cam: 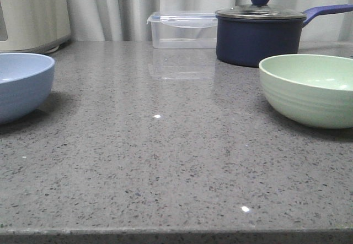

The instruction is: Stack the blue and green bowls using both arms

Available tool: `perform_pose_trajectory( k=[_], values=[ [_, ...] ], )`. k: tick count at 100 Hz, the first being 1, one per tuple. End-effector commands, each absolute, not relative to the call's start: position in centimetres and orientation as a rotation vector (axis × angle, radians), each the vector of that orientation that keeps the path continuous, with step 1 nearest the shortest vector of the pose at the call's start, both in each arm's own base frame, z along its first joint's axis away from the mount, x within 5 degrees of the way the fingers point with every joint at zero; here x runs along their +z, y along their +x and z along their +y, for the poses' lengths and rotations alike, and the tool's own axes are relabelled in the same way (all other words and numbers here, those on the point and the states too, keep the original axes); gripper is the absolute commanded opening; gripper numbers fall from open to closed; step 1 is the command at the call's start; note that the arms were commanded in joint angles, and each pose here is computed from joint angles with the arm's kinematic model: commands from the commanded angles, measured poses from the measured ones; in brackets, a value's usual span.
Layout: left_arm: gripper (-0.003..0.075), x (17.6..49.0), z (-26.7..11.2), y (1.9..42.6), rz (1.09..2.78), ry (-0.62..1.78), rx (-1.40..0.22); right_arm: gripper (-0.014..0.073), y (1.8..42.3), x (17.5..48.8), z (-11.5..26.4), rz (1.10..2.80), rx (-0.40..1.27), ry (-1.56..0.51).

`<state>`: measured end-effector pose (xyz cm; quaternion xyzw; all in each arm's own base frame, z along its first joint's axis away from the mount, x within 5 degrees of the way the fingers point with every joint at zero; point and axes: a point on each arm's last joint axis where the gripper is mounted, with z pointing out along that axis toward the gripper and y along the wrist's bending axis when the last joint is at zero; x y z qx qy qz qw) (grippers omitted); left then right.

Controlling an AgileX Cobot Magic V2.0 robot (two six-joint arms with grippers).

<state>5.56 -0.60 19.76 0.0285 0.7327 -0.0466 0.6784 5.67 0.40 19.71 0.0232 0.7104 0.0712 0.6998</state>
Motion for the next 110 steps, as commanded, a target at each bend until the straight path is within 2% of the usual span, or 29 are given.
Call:
perform_pose_trajectory(
  k=[1, 110],
  values=[
    [-0.002, 19.27, -0.6, 5.51, 1.575, 0.046, -0.123, -0.008, 5.49, 20.57, 0.33, 1.482, 0.151, 0.048],
    [-0.002, 19.88, -0.59, 5.48, 1.52, 0.044, -0.125, -0.008, 5.47, 20.82, 0.32, 1.458, 0.151, 0.048]
  ],
)
